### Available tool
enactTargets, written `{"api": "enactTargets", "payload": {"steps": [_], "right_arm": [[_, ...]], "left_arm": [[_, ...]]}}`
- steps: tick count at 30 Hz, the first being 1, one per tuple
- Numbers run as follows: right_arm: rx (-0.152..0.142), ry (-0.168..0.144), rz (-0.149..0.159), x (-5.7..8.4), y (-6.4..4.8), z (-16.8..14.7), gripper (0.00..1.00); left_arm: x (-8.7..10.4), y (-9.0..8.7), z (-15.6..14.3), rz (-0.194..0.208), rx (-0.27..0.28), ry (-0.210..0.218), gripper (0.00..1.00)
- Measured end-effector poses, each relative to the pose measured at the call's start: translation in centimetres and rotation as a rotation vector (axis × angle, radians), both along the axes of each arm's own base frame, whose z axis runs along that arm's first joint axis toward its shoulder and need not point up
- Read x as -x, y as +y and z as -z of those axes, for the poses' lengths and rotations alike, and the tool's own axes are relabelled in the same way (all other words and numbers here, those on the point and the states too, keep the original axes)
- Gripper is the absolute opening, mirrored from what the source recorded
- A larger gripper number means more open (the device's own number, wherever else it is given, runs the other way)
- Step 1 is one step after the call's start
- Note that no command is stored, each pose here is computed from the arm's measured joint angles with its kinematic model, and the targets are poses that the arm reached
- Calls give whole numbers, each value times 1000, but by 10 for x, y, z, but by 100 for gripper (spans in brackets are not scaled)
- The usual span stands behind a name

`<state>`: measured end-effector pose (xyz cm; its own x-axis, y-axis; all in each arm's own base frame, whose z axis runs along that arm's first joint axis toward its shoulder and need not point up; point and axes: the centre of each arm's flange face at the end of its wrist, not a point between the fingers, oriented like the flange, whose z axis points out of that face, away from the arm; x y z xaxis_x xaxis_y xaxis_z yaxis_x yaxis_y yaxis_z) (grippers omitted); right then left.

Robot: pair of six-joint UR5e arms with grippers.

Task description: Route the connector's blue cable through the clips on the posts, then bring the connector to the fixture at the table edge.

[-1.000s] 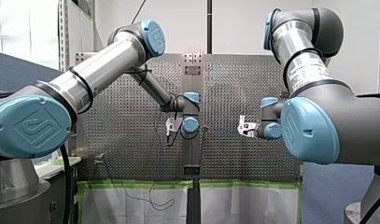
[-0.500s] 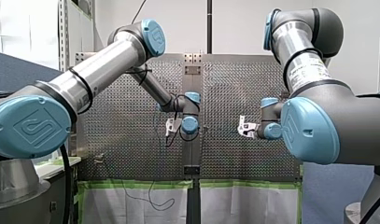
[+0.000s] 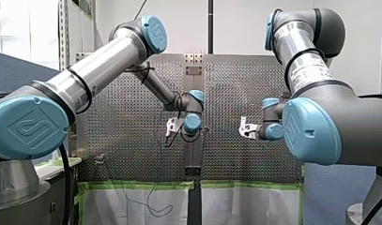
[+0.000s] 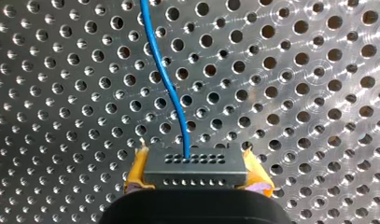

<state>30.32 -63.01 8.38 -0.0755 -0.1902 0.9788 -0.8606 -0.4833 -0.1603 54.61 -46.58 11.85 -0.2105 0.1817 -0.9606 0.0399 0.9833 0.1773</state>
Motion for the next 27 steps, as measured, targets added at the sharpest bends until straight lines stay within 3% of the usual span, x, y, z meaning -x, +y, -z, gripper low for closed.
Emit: {"api": "enactTargets", "payload": {"steps": [12, 27], "right_arm": [[-15, 4, -7, -4, 4, 1, 0], [-27, 8, -14, -7, 7, 2, 0]], "left_arm": [[36, -8, -33, 34, 31, -44, 100], [97, -8, 0, 86, -34, 44, 100]]}}
